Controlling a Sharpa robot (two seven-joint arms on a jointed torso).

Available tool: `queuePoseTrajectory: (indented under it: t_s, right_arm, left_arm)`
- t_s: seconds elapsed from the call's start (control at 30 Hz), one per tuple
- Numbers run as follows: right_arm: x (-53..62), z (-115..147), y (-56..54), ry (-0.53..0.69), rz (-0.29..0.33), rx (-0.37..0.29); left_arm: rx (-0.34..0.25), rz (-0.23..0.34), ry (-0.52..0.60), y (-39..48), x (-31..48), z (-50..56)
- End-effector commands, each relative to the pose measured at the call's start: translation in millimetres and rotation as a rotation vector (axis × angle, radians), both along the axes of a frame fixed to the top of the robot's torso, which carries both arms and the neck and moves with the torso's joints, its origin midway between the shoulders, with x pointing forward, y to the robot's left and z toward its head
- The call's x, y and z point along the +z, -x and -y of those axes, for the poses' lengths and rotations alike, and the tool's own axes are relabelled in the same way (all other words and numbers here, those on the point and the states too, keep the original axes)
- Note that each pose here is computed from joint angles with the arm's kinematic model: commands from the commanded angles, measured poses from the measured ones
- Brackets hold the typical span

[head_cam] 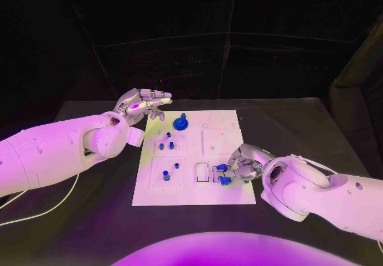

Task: Assemble the parts on the task board

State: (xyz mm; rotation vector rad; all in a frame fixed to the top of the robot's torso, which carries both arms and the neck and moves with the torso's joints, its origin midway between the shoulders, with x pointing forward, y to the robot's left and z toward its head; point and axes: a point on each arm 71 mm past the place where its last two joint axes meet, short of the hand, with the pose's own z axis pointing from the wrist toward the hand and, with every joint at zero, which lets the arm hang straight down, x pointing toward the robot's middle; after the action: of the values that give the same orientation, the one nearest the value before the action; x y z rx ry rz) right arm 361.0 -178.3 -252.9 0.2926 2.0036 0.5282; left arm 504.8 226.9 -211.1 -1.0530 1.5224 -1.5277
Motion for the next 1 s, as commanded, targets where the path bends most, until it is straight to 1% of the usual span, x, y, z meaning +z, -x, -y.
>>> queuePoseTrajectory:
  t_s: [0.03,0.3,0.6,0.7,1.0]
  right_arm:
    - [5.0,-5.3,0.6,-0.099,0.013,-0.046]
    - [2.0,-24.5,-1.9,-0.134,-0.011,-0.022]
    - [-5.0,-38.9,-8.1,-0.119,-0.040,-0.011]
    - [-7.6,-41.7,-10.1,-0.107,-0.052,-0.011]
    - [-11.3,-45.4,-13.7,-0.076,-0.059,-0.009]
  left_arm:
    - [-0.013,0.000,0.010,0.3,1.1,2.1]
    - [-0.019,-0.001,0.011,0.3,1.0,4.0]
    - [-0.022,-0.002,0.012,0.0,0.8,5.2]
    - [-0.021,0.000,0.012,-0.3,0.7,5.9]
    - [-0.018,0.003,0.012,-0.8,0.8,6.3]
